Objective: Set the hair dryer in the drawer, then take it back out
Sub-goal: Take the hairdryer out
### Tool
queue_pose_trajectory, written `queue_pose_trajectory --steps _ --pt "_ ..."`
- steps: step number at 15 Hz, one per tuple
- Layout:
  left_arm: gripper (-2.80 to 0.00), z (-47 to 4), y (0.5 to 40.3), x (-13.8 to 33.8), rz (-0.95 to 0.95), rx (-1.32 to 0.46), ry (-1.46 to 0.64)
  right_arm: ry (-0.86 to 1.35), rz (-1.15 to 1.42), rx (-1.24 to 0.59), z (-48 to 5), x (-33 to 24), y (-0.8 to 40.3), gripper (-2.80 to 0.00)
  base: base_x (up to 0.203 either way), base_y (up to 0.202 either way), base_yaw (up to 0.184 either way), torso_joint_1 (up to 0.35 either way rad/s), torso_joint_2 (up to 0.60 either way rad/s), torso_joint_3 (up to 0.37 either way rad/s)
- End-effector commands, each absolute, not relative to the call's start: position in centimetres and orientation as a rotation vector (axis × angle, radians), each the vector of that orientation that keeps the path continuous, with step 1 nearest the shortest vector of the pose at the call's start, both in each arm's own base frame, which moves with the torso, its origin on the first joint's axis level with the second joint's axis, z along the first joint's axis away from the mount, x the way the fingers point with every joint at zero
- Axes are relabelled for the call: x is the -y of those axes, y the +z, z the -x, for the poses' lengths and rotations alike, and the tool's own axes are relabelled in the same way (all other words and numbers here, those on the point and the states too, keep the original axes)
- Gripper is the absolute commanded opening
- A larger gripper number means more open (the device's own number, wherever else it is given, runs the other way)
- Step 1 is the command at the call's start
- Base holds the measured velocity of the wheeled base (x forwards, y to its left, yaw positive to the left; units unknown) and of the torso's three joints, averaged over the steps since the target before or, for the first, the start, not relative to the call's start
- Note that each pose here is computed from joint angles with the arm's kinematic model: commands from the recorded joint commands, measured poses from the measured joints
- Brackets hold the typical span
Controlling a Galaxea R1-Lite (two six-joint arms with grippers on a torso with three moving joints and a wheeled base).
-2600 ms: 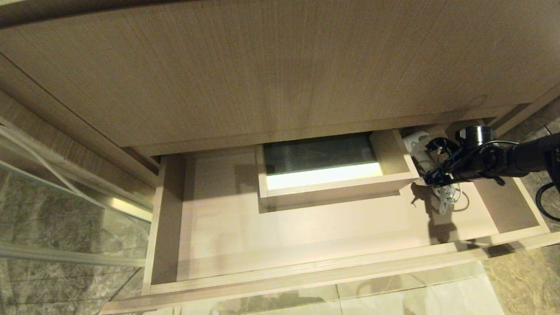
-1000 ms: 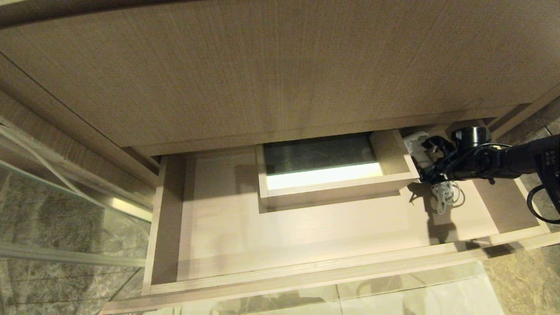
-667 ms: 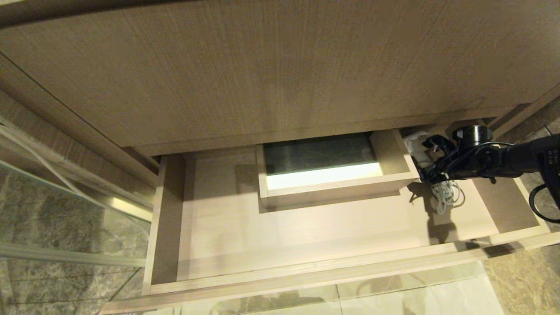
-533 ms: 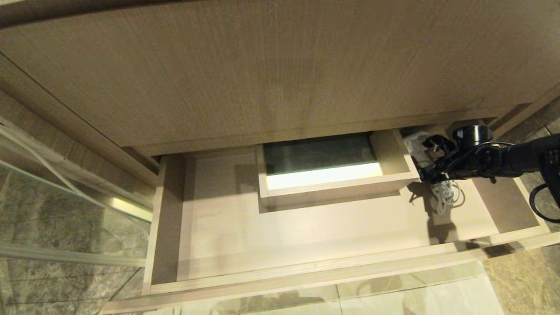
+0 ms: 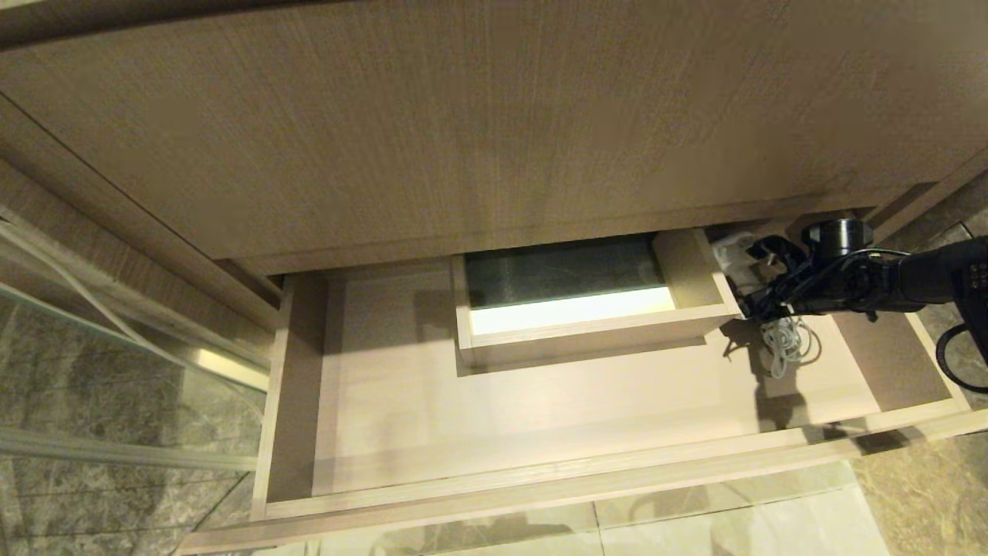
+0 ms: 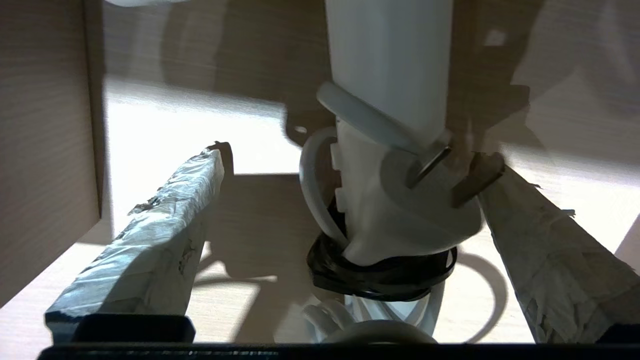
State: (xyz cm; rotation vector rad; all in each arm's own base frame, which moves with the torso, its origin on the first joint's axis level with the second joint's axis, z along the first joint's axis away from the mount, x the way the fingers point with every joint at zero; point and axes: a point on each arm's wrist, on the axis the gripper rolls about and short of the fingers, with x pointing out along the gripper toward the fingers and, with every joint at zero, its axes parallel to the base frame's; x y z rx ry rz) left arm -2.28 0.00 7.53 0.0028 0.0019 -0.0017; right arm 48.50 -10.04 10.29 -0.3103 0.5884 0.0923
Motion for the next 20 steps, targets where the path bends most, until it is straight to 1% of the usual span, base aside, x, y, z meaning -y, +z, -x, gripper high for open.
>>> queue_pose_trajectory --steps 1,20 --pt "0.0 2.28 7.52 0.0 -0.003 -0.002 -0.002 0.092 0.311 -0.595 -48.47 10.17 10.14 0.0 0.0 0.0 0.0 0.0 0.0 0.0" --pt "0.0 2.28 7.52 0.0 -0.003 -0.003 -0.002 0.079 0.309 -0.587 -48.56 10.74 10.07 0.0 0.0 0.0 0.0 0.0 0.0 0.0"
